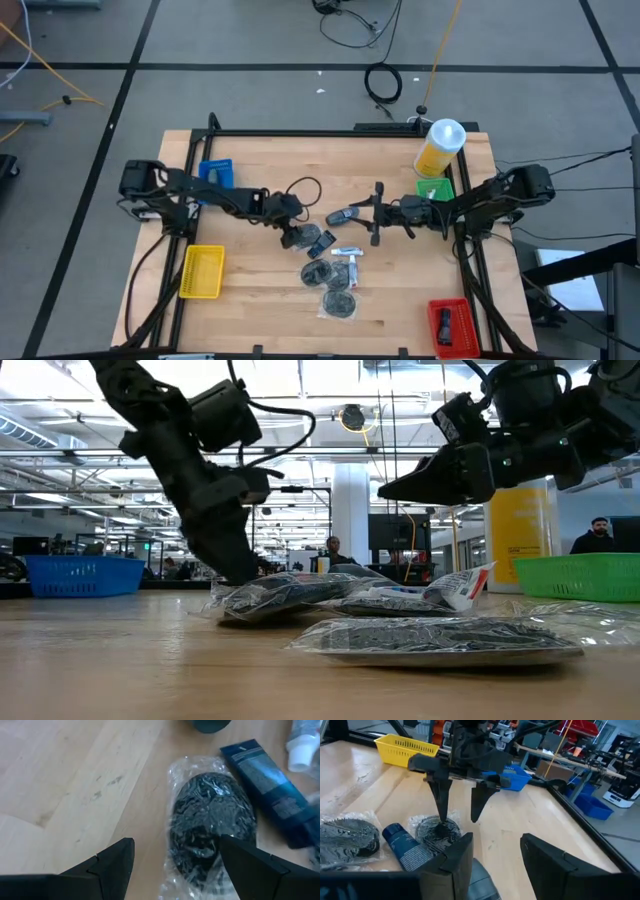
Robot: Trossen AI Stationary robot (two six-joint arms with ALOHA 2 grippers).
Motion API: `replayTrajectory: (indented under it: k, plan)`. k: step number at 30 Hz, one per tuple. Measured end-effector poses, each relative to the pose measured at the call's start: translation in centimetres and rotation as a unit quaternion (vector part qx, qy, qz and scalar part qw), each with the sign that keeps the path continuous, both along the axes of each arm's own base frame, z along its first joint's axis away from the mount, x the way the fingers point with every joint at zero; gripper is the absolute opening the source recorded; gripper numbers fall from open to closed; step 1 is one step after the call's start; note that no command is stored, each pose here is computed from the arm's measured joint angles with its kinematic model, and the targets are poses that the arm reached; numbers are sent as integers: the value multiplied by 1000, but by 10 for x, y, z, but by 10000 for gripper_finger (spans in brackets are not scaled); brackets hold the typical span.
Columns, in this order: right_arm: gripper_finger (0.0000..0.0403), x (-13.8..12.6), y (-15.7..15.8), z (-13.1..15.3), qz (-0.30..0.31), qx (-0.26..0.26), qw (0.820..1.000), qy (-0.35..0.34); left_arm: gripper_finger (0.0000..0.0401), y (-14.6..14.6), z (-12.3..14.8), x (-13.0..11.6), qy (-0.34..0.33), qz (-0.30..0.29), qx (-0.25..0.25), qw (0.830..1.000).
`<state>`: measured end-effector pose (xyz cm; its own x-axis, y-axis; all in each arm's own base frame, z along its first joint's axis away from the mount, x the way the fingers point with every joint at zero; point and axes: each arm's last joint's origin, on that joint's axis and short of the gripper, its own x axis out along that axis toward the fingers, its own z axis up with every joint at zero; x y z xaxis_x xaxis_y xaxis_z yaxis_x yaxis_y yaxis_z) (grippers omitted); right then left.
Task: Pick & Place Travel size toiletries
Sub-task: Put the black hairbrush into the yellow bin
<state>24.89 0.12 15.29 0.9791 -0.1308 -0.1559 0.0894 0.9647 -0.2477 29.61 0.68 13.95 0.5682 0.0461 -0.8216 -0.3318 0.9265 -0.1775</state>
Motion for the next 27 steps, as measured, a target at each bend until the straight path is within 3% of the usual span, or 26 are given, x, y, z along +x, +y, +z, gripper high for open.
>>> replayTrajectory:
  k: [8, 11, 22, 27]
  plan:
    - [155, -1, 4, -5, 15, 30, 999, 22, 269, -12, -11, 5, 3, -26, 23, 999]
    - [155, -1, 4, -5, 13, 29, 999, 21, 228, -14, -12, 5, 5, -27, 19, 999]
    - [155, -1, 3, -4, 17, 5, 1000, 20, 20, -14, -10, 3, 9, -20, 4, 1000]
    - [155, -1, 1, -4, 12, 4, 1000, 20, 13, -14, -5, 1, 5, -18, 2, 1000]
